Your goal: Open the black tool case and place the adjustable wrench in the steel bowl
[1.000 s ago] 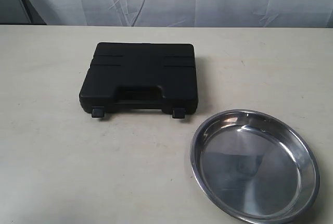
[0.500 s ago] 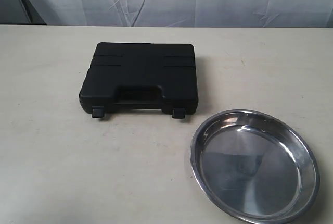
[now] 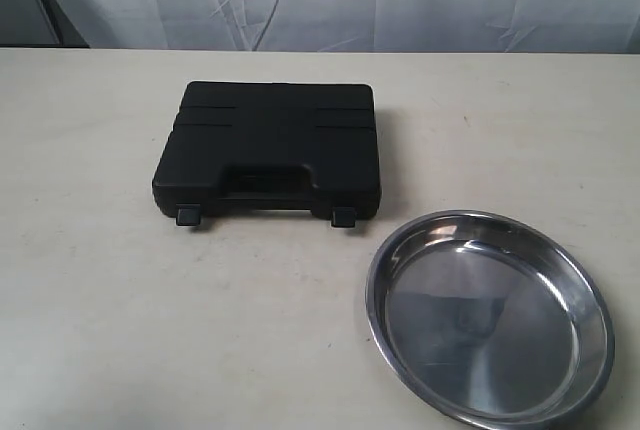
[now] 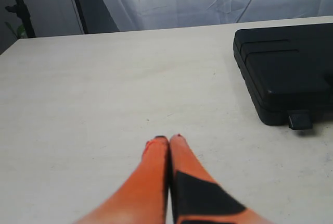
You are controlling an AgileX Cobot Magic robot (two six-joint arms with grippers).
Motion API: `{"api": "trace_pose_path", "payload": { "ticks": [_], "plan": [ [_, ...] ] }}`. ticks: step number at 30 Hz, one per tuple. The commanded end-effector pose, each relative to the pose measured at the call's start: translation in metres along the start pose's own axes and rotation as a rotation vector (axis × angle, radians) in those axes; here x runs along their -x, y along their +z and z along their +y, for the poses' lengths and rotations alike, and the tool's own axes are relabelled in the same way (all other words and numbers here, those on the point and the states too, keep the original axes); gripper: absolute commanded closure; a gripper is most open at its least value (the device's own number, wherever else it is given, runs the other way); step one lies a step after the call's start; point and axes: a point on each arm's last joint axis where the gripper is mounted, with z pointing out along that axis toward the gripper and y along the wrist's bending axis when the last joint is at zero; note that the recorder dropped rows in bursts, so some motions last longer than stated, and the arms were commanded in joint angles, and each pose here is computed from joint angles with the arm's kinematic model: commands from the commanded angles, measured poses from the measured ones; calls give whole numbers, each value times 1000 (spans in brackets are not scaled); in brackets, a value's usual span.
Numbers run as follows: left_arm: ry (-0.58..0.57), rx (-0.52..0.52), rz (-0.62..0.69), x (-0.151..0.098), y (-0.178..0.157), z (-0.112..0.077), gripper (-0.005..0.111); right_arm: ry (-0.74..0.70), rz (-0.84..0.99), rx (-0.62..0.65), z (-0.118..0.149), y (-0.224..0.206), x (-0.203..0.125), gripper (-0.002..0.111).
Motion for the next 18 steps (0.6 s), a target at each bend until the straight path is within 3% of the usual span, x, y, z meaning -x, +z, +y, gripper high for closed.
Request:
{"api": "trace_pose_path", "payload": {
  "ticks": [1,2,5,9,11,13,15,18],
  "plan": [
    [0,2,-20,3,-1,0,107,-403,690,-88,-4,118,-46,109],
    [0,2,-20,3,-1,0,107,-487,855,-16,5,148,-70,109],
    [0,2,-20,3,-1,0,107,-599,1215,353,69,210,-163,109],
    [0,2,-20,3,-1,0,107,-717,1591,687,138,216,-264,109],
    [0,2,-20,3,-1,0,107,-821,1697,758,161,208,-310,100],
    [0,2,-20,3,-1,0,107,-856,1737,801,174,197,-339,80],
    [0,2,-20,3,-1,0,107,-874,1743,829,179,190,-347,66],
    [0,2,-20,3,-1,0,107,-918,1736,904,185,183,-354,57]
  ]
}}
